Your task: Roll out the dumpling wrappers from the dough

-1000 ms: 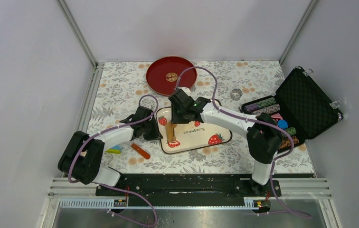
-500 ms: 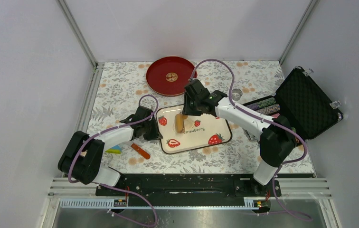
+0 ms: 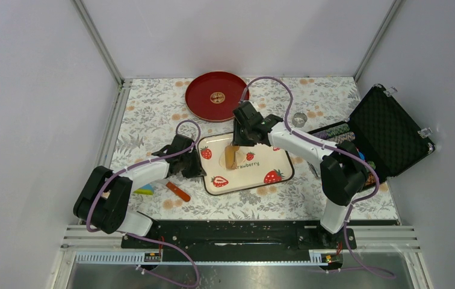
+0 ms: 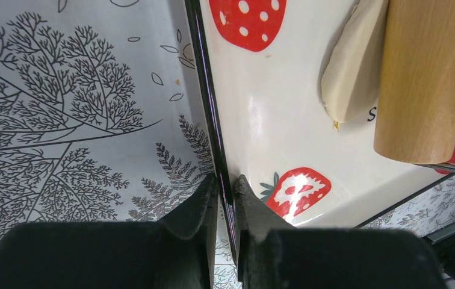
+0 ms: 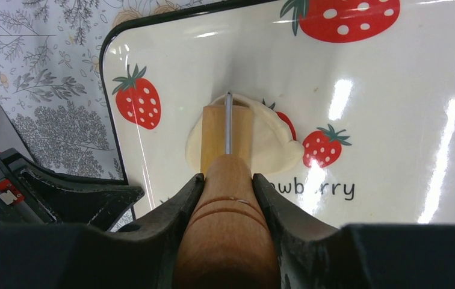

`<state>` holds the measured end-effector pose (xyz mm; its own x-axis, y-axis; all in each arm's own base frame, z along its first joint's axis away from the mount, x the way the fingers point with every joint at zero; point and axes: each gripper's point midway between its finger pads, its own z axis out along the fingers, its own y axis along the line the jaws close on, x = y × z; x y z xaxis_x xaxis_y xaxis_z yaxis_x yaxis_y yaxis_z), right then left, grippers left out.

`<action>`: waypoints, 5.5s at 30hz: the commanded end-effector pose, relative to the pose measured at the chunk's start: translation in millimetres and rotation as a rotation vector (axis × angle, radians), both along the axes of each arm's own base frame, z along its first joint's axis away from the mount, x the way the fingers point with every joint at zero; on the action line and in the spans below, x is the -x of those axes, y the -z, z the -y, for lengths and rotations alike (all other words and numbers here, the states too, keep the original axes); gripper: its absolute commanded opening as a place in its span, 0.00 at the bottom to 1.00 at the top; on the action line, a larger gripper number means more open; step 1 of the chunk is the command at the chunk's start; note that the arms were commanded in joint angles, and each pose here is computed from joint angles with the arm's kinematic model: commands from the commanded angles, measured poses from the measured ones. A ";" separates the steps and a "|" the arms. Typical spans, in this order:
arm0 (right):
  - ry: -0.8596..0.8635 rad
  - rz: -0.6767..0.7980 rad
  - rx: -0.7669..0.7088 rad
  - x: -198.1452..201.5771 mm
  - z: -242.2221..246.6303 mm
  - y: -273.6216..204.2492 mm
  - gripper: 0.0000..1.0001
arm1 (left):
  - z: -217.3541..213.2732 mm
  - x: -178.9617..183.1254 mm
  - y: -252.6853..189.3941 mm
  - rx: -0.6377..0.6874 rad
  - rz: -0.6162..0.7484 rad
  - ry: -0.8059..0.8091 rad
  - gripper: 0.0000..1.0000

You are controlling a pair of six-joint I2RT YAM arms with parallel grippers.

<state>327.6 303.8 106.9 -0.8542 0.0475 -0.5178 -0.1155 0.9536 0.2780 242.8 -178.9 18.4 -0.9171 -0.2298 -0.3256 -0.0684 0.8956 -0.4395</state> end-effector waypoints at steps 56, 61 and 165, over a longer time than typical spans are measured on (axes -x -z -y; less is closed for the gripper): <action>-0.190 -0.098 0.339 91.1 -21.2 131.7 0.00 | -15.5 23.9 21.4 -0.093 -0.078 0.048 0.00; -0.208 -0.103 0.374 94.4 -23.7 136.0 0.00 | -15.1 23.5 20.7 -0.091 -0.075 0.049 0.00; 0.103 0.254 0.091 4.4 24.2 -67.2 0.00 | -14.9 23.2 21.2 -0.092 -0.077 0.049 0.00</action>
<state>320.1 281.5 166.2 -0.7101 0.0787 -0.6996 -0.0458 0.9865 0.1575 236.2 -181.7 17.9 -0.9298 -0.2022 -0.3077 -0.0472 0.8943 -0.4450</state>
